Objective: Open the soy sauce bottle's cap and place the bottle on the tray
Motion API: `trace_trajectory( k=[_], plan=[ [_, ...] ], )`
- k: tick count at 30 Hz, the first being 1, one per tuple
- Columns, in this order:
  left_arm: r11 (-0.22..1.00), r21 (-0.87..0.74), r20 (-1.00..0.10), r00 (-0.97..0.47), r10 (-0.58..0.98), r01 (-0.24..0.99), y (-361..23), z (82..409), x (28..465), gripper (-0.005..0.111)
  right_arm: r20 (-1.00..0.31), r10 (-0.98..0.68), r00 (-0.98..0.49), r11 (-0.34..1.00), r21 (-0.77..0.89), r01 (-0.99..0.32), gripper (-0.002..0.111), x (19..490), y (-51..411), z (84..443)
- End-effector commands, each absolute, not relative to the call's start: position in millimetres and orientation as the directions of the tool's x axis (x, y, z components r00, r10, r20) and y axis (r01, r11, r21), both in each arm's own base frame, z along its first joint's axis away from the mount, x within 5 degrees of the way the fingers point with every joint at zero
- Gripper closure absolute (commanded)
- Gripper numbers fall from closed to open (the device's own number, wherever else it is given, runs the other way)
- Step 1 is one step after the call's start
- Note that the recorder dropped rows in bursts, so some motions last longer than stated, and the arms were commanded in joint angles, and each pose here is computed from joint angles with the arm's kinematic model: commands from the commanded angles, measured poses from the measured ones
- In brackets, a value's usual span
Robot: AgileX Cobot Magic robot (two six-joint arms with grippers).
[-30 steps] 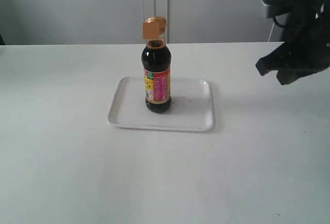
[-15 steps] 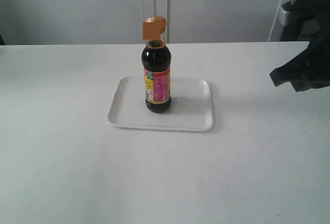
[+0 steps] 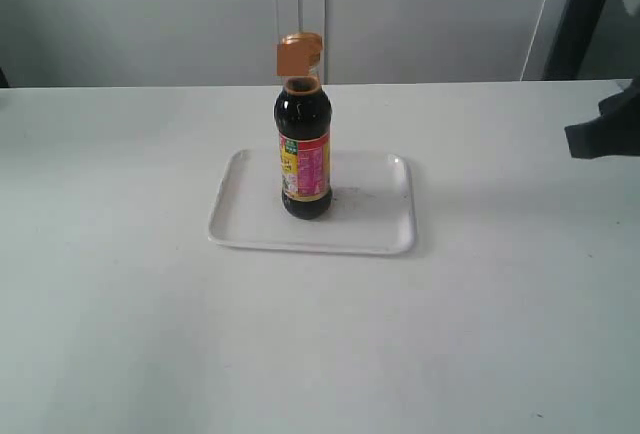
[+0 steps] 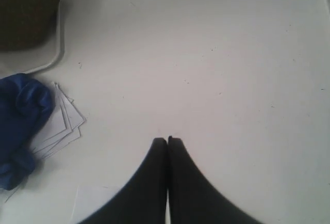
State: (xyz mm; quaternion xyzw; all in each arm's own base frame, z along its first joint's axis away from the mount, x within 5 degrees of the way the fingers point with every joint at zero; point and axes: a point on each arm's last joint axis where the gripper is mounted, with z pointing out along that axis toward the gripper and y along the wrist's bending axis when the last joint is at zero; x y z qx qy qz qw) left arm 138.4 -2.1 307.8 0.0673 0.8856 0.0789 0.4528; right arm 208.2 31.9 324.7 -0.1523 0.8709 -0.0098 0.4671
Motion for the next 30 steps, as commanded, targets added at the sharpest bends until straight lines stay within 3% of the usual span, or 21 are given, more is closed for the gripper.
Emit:
trace_trajectory(
  k=[1,11,30],
  plan=[
    [0.981,0.189,-0.825,-0.537,0.178,0.034,0,301,125,0.107,-0.877,-0.269,-0.397,0.954,-0.186,-0.235,0.108,191,28,332],
    [0.982,0.187,-0.906,-0.382,0.181,0.021,5,287,85,0.107,-0.965,-0.207,-0.159,0.967,-0.177,-0.18,0.108,150,22,334],
    [0.998,0.046,-0.998,-0.048,0.048,0.029,3,286,50,0.107,-0.995,-0.055,0.08,0.988,-0.066,-0.142,0.108,101,15,309]
  ],
)
